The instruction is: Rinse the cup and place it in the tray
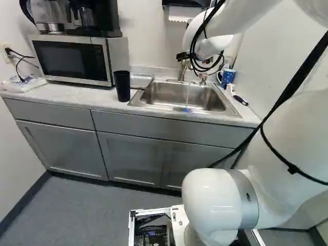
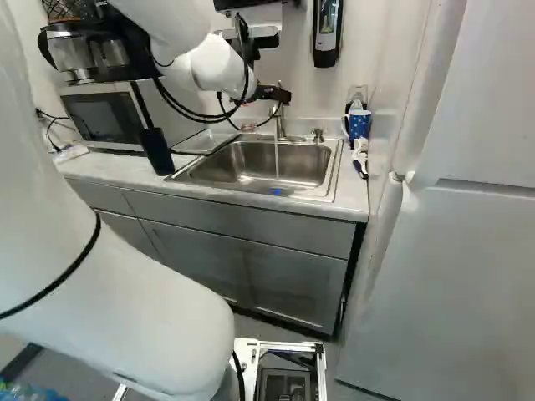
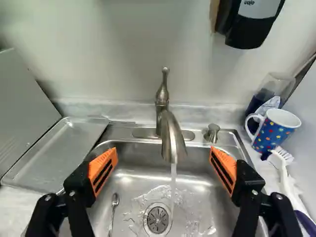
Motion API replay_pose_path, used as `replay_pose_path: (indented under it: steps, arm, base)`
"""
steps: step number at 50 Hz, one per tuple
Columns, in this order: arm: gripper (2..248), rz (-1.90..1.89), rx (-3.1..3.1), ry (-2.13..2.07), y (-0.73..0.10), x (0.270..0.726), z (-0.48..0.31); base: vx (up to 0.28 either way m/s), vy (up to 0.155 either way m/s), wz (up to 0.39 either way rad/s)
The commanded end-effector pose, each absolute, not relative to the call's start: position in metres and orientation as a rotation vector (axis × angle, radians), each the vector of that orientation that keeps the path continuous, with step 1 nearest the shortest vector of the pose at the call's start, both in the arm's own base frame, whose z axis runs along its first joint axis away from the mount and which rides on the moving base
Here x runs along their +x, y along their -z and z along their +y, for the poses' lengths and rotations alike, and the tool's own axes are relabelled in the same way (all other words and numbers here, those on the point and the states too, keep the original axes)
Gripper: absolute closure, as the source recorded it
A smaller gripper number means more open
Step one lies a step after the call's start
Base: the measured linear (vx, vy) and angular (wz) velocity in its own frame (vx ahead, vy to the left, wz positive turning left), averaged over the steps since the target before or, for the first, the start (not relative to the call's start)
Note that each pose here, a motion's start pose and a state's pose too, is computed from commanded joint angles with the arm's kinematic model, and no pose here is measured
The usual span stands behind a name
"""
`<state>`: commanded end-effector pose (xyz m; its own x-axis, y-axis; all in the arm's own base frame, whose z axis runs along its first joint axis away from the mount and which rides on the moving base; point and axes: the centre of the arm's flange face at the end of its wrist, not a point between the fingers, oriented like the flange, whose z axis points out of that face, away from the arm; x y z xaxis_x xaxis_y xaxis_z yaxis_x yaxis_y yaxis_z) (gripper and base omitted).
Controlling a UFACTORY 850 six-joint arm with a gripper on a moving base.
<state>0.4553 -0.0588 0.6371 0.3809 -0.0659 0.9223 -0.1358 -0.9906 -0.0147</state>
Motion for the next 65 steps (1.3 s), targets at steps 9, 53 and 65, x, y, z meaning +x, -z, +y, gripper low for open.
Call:
replay_pose_path:
  steps: [9,53,65]
  arm:
    - [3,-0.191,2.609,-1.629,-0.632,0.451,-0.058]
    - [3,-0.204,2.845,-1.219,-0.61,0.435,-0.056]
    - [3,-0.206,2.897,-1.103,-0.604,0.43,-0.055]
  base:
    - [0.0,0.0,0.0]
    - [0.0,0.0,0.0]
    - [0.0,0.0,0.0]
